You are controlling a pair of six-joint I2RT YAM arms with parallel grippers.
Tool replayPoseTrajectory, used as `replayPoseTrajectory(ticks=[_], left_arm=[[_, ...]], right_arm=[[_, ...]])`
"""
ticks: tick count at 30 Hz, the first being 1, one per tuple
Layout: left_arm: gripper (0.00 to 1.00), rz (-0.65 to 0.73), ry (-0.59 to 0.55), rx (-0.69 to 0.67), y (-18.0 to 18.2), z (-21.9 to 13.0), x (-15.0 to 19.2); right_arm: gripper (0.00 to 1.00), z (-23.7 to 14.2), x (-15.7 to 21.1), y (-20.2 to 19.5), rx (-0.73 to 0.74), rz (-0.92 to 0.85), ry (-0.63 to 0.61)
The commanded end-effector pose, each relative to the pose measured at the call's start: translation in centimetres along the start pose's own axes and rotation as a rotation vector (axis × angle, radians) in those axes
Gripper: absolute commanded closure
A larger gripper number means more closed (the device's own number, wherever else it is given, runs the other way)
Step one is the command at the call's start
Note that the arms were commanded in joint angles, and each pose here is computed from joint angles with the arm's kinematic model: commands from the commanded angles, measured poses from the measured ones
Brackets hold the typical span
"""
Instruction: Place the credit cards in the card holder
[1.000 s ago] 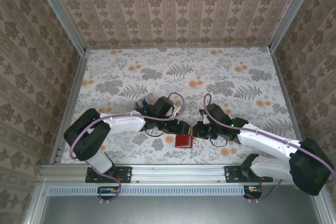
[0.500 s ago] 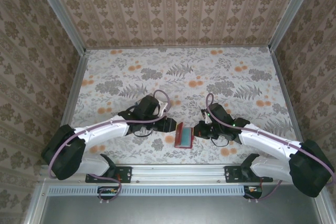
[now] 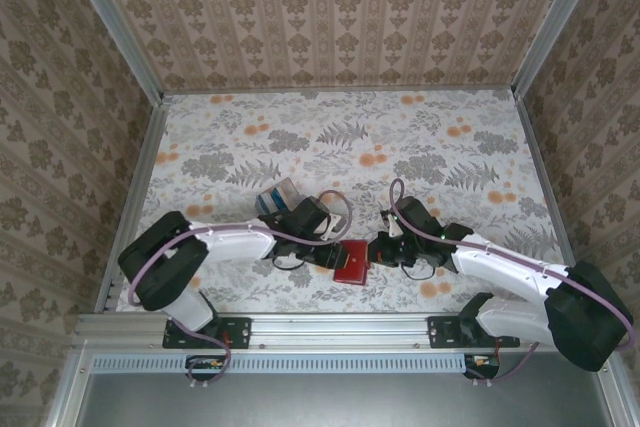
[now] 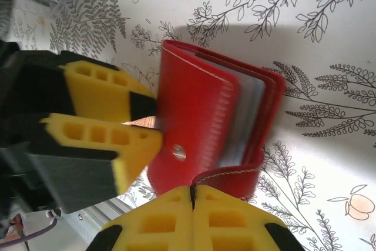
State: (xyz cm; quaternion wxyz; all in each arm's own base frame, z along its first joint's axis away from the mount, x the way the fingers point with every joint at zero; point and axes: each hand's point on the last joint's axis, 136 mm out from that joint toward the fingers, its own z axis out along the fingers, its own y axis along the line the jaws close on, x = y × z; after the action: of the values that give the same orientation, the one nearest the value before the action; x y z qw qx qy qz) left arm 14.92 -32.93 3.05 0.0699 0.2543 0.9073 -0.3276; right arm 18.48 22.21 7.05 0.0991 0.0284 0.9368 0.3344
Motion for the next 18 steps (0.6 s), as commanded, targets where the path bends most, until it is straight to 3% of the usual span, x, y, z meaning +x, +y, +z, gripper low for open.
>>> replayPoseTrajectory(ticks=[1,18], left_arm=[[0.61,0.053,0.000,0.016,-0.8,1.1,-0.8],[0.61,0.001,0.007,0.045,-0.4,1.6,0.0]], right_arm=[[1.00,-0.6,-0.5,1.2,-0.027,-0.017,0.006],[1.00,2.0,-0.5,-0.2,0.022,0.020,0.057]])
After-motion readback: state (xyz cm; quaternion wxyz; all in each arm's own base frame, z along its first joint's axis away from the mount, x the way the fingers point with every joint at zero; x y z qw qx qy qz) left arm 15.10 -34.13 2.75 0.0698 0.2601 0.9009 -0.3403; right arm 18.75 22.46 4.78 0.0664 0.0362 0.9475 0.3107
